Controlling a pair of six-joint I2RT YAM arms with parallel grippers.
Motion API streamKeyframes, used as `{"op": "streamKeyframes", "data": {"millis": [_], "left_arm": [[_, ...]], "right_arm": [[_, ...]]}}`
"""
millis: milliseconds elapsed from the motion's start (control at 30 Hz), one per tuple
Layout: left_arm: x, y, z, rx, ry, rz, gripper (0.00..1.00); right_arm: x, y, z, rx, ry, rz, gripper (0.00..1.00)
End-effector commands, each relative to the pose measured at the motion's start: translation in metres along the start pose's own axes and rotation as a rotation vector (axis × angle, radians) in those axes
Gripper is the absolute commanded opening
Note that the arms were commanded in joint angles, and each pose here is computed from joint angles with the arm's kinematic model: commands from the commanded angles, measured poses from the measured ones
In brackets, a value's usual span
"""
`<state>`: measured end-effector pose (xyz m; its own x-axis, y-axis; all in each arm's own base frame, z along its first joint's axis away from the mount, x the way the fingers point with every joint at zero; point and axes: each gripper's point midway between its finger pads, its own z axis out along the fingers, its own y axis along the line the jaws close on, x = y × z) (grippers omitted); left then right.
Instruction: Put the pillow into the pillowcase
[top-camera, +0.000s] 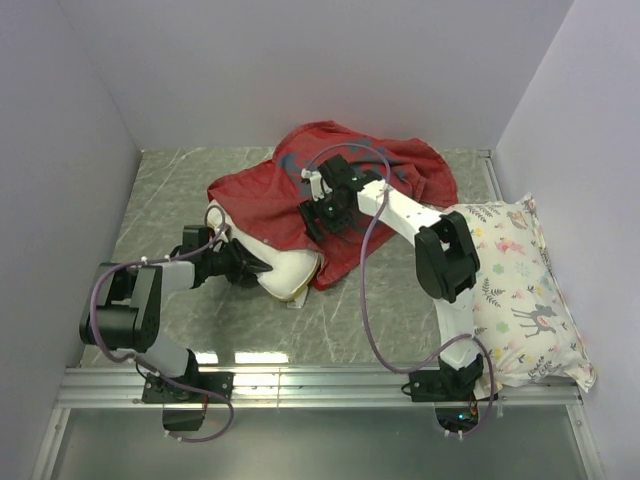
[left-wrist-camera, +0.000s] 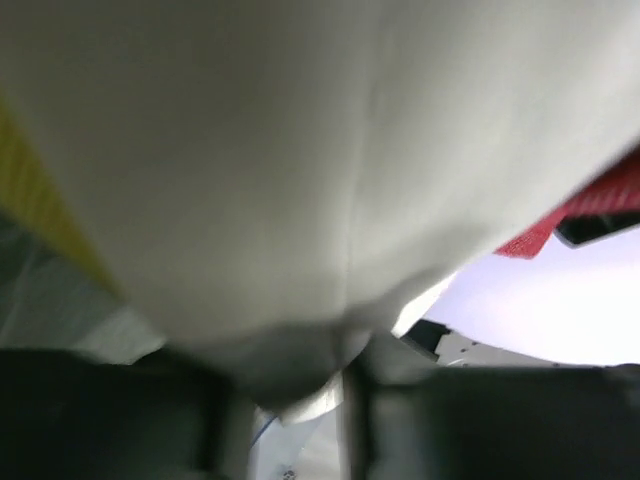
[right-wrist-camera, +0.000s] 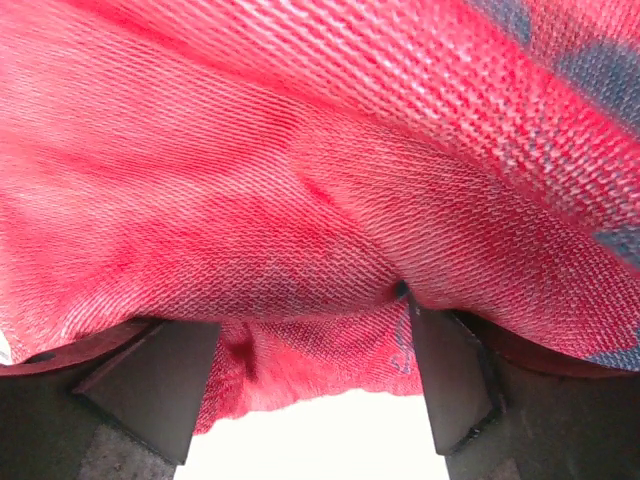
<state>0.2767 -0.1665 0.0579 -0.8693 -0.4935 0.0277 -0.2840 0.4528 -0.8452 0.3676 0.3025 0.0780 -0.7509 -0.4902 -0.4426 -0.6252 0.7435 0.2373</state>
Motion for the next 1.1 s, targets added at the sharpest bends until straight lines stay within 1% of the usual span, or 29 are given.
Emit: {"op": "streamKeyframes", "data": {"millis": [0,33,67,100,133,167,200,233,300,333,367,433,467,533,600,633,700,733,767,800,833,867,900,933,967,1000,1033,1067], "left_arm": [[-0.009,-0.041,0.012,0.164,0.005,-0.005,0.29],[-0.012,-0.045,0.012,0.174,-0.001,-0.007,0.25],[-0.017,-0.048,0.011,0.182,-0.01,-0.021,0.21],[-0.021,-0.054,0.01,0.209,-0.027,-0.004,0.13],[-0.022,-0.057,0.009,0.219,-0.031,-0.007,0.09],[-0.021,-0.057,0.008,0.226,-0.032,-0.025,0.01],[-0.022,-0.06,0.008,0.238,-0.036,-0.02,0.0],[-0.02,-0.058,0.008,0.238,-0.035,-0.028,0.0],[-0.02,-0.059,0.008,0.244,-0.032,-0.034,0.0],[-0.02,-0.059,0.008,0.247,-0.031,-0.035,0.0],[-0.021,-0.06,0.008,0.251,-0.032,-0.043,0.0],[-0.022,-0.063,0.007,0.262,-0.041,-0.041,0.0],[-0.023,-0.063,0.008,0.264,-0.043,-0.045,0.0],[-0.023,-0.066,0.007,0.276,-0.045,-0.051,0.0],[-0.024,-0.069,0.005,0.285,-0.045,-0.046,0.0],[-0.025,-0.072,0.004,0.292,-0.048,-0.05,0.0],[-0.026,-0.076,0.003,0.306,-0.052,-0.052,0.0],[-0.027,-0.077,0.002,0.312,-0.055,-0.064,0.0],[-0.028,-0.08,0.002,0.324,-0.064,-0.06,0.0],[-0.03,-0.082,0.002,0.332,-0.071,-0.061,0.0],[-0.032,-0.084,0.001,0.339,-0.077,-0.079,0.0],[-0.038,-0.089,0.001,0.36,-0.103,-0.07,0.0],[-0.042,-0.092,0.001,0.373,-0.118,-0.079,0.0],[-0.046,-0.101,0.0,0.402,-0.125,-0.101,0.0],[-0.053,-0.108,0.001,0.434,-0.152,-0.093,0.0],[-0.058,-0.113,0.002,0.449,-0.164,-0.097,0.0],[-0.063,-0.124,0.002,0.473,-0.17,-0.088,0.0],[-0.066,-0.13,0.003,0.484,-0.178,-0.076,0.0]], "right_arm": [[-0.053,0.041,-0.042,-0.119,-0.227,-0.076,0.83],[-0.045,0.038,-0.047,-0.106,-0.227,-0.067,0.84],[-0.011,0.032,-0.037,-0.088,-0.158,-0.04,0.87],[-0.004,0.031,-0.055,-0.049,-0.182,0.007,0.88],[0.009,0.029,-0.057,-0.037,-0.172,0.025,0.9],[0.044,0.023,-0.049,-0.018,-0.11,0.059,0.91],[0.047,0.025,-0.065,-0.002,-0.153,0.051,0.93],[0.054,0.024,-0.067,0.003,-0.167,0.048,0.94],[0.075,0.027,-0.071,-0.011,-0.155,0.046,0.95],[0.082,0.036,-0.071,-0.061,-0.134,0.044,0.95],[0.093,0.041,-0.066,-0.089,-0.108,0.044,0.95],[0.099,0.047,-0.057,-0.109,-0.095,0.032,0.95],[0.106,0.053,-0.044,-0.113,-0.058,0.006,0.95],[0.108,0.054,-0.029,-0.092,-0.034,-0.017,0.94],[0.111,0.043,-0.008,-0.019,-0.002,-0.017,0.91],[0.109,0.037,-0.003,0.016,-0.001,-0.012,0.88],[0.104,0.023,0.009,0.096,0.016,-0.002,0.71],[0.098,0.024,0.01,0.1,0.012,-0.008,0.51],[0.097,0.036,0.01,0.04,0.017,-0.017,0.39],[0.092,0.048,0.006,-0.02,0.009,-0.027,0.25],[0.084,0.071,-0.003,-0.1,-0.004,-0.049,0.09],[0.075,0.101,-0.023,-0.219,-0.034,-0.094,0.0],[0.073,0.142,-0.044,-0.397,-0.041,-0.157,0.0],[0.072,0.197,-0.071,-0.522,-0.048,-0.281,0.0],[0.072,0.223,-0.095,-0.6,-0.089,-0.444,0.0],[0.078,0.251,-0.113,-0.675,-0.087,-0.533,0.0],[0.087,0.291,-0.148,-0.815,-0.068,-0.619,0.0],[0.093,0.305,-0.15,-0.874,-0.039,-0.67,0.0]]}}
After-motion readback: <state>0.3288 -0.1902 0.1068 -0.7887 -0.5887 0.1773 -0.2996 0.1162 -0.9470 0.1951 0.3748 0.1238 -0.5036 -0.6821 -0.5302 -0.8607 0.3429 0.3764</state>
